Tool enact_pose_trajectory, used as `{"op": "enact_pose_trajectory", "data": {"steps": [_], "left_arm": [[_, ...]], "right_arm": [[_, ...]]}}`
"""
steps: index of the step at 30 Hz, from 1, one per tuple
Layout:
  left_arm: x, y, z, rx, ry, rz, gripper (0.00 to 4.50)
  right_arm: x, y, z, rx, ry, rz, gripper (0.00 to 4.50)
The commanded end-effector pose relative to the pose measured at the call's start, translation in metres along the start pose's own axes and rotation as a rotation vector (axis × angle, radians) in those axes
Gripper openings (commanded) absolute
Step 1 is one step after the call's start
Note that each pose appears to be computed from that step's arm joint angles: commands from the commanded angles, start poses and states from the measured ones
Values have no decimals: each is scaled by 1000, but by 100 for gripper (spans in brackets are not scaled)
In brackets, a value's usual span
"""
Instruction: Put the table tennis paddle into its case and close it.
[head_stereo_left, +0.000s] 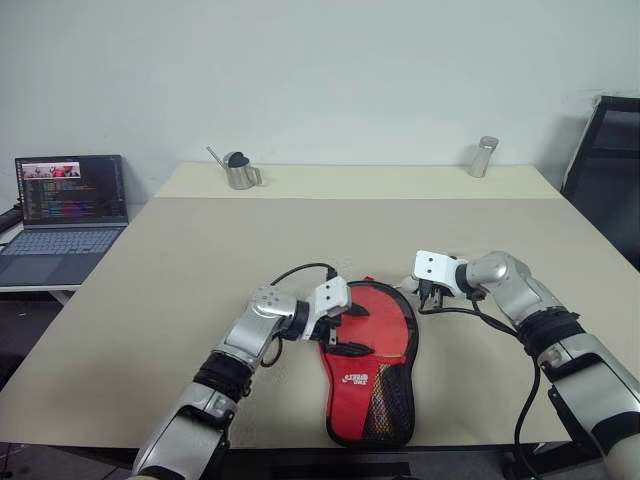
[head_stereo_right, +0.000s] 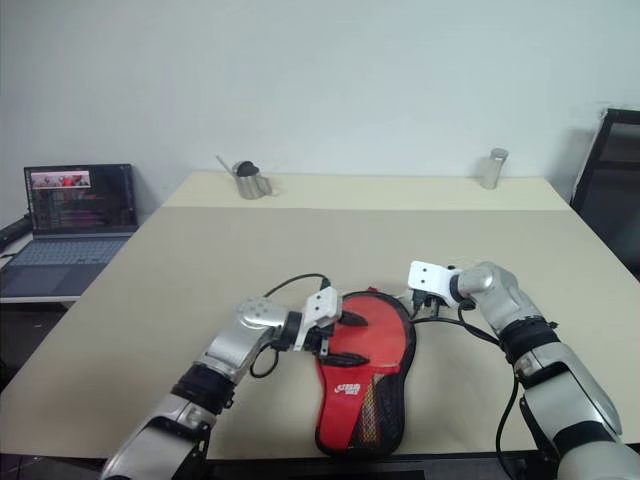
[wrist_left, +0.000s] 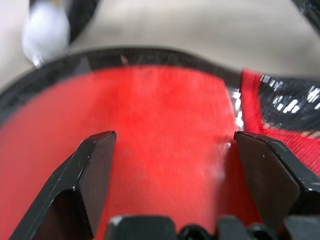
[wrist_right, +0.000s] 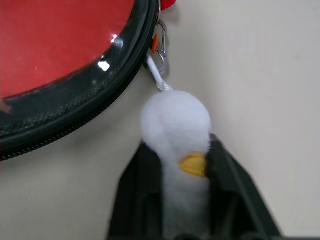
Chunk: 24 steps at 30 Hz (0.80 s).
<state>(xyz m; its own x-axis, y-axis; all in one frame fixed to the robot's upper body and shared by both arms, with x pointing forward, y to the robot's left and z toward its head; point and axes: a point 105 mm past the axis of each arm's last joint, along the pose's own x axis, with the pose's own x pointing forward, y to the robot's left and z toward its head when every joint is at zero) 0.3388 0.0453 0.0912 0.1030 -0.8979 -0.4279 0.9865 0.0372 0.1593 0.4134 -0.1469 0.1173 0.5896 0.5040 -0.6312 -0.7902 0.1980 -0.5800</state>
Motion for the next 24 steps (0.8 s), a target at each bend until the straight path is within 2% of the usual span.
{"op": "enact_pose_trajectory", "data": {"steps": [1,12,24], "left_arm": [[8,1,0,15,9,-23,413],[25,-16,-29,-56,61,-110,413],[29,-22,-32,-105,54,-135,413]], "right_arm": [[-9,-8,5,-2,-24,-34,19],[-28,15,0,36,-23,-2,18],[-77,35,-13,30,56,-10,18]]}}
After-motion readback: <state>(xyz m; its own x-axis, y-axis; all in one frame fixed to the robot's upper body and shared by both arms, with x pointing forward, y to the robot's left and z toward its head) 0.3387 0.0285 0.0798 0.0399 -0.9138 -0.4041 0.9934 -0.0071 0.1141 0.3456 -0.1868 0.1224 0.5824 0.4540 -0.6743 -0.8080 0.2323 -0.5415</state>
